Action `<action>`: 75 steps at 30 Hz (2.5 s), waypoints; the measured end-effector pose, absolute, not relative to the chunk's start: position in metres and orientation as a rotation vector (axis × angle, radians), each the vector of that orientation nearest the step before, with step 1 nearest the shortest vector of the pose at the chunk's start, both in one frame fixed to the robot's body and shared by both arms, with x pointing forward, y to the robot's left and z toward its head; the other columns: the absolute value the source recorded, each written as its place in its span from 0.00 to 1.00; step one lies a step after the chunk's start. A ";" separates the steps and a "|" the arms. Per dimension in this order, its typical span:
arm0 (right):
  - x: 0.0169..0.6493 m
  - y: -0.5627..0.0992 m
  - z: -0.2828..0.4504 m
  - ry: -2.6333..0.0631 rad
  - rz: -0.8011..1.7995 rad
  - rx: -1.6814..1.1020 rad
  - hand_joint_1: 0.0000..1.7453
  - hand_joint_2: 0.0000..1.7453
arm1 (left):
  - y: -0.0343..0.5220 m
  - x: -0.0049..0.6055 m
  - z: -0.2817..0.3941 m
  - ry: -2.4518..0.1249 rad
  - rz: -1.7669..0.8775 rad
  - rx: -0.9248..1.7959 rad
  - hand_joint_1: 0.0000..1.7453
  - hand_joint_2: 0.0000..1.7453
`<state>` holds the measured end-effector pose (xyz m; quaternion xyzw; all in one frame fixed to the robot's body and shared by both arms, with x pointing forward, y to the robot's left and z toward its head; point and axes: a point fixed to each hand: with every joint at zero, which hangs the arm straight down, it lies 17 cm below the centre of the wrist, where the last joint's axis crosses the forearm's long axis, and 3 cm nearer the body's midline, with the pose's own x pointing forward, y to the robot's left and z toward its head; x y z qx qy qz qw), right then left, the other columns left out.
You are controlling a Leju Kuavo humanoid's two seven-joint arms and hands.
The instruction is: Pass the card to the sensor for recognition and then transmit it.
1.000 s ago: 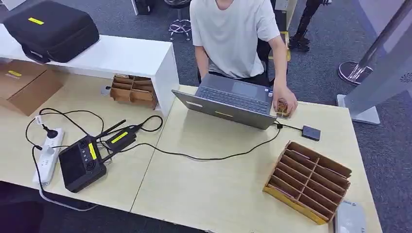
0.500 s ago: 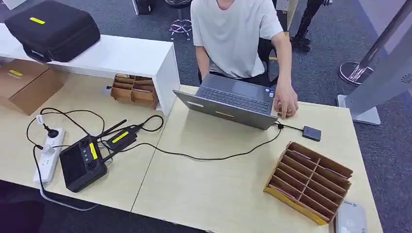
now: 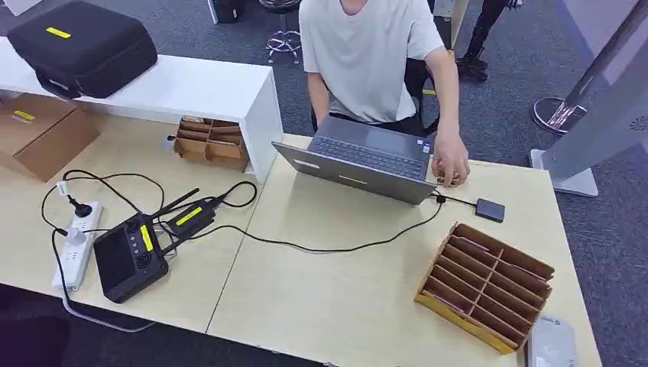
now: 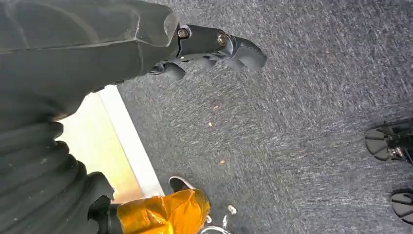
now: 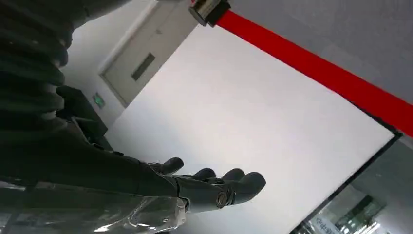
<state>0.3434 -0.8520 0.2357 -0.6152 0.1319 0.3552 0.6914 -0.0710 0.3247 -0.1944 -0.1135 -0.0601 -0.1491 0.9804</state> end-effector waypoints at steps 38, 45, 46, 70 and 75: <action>0.105 -0.830 -0.007 0.510 0.895 -0.992 0.00 0.00 | 0.340 -0.064 -0.241 -0.113 -0.364 -0.256 0.00 1.00; 0.104 -0.824 -0.015 0.495 0.887 -0.967 0.00 1.00 | 0.343 -0.064 -0.243 -0.114 -0.367 -0.245 0.00 1.00; 0.104 -0.821 -0.019 0.486 0.888 -0.958 0.00 1.00 | 0.344 -0.064 -0.245 -0.115 -0.368 -0.238 0.00 1.00; 0.015 -0.449 -0.264 0.176 0.483 -0.364 0.00 1.00 | 0.328 -0.086 -0.253 -0.059 -0.294 -0.277 0.00 0.00; 0.021 -0.388 -0.277 0.097 0.437 -0.301 0.00 1.00 | 0.320 -0.088 -0.253 -0.063 -0.241 -0.279 0.00 0.00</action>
